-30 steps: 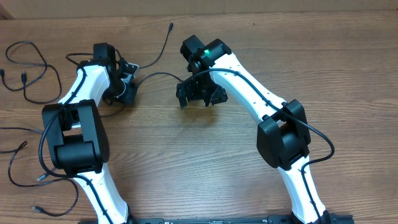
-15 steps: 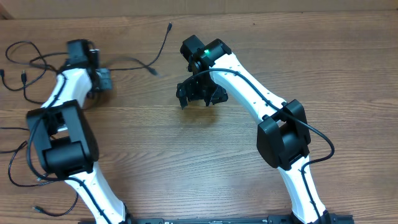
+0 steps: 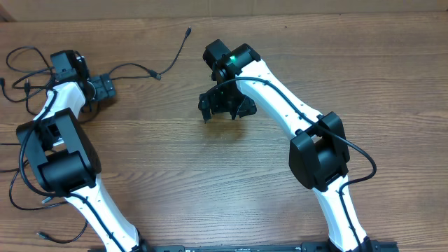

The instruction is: Untangle cables

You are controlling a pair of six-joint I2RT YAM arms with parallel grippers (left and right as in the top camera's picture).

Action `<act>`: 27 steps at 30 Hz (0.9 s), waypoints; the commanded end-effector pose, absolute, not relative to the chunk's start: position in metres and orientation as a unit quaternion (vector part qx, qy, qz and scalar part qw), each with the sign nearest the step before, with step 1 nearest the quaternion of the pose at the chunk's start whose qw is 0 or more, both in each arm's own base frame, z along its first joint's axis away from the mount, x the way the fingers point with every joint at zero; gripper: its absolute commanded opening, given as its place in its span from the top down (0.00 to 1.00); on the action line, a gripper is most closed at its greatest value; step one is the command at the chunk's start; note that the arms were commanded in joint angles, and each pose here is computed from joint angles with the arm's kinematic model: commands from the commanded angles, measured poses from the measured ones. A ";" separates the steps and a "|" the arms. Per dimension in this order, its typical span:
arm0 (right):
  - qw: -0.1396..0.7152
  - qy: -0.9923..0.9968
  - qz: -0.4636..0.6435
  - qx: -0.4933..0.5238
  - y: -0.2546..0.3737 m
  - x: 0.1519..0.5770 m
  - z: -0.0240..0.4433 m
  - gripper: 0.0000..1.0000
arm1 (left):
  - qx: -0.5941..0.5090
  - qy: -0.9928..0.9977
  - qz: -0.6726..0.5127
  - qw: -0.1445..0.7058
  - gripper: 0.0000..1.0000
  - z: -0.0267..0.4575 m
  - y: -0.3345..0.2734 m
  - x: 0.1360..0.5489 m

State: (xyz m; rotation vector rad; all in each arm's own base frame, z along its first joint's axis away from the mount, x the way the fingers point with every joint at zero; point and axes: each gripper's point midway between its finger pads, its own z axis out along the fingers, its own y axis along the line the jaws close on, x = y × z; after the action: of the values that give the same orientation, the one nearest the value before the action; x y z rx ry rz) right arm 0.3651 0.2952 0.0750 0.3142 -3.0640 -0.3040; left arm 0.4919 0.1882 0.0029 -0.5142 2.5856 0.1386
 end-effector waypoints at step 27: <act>-0.156 -0.963 -0.175 0.134 0.314 0.391 0.193 0.00 | -0.066 0.903 0.110 0.410 0.00 0.238 0.104 0.580</act>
State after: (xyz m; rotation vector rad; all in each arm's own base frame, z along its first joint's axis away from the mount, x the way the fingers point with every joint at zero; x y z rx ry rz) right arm 0.3900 0.3140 0.1069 0.3713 -3.2062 -0.4642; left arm 0.5831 0.0835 0.1441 -0.1421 2.4382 0.1712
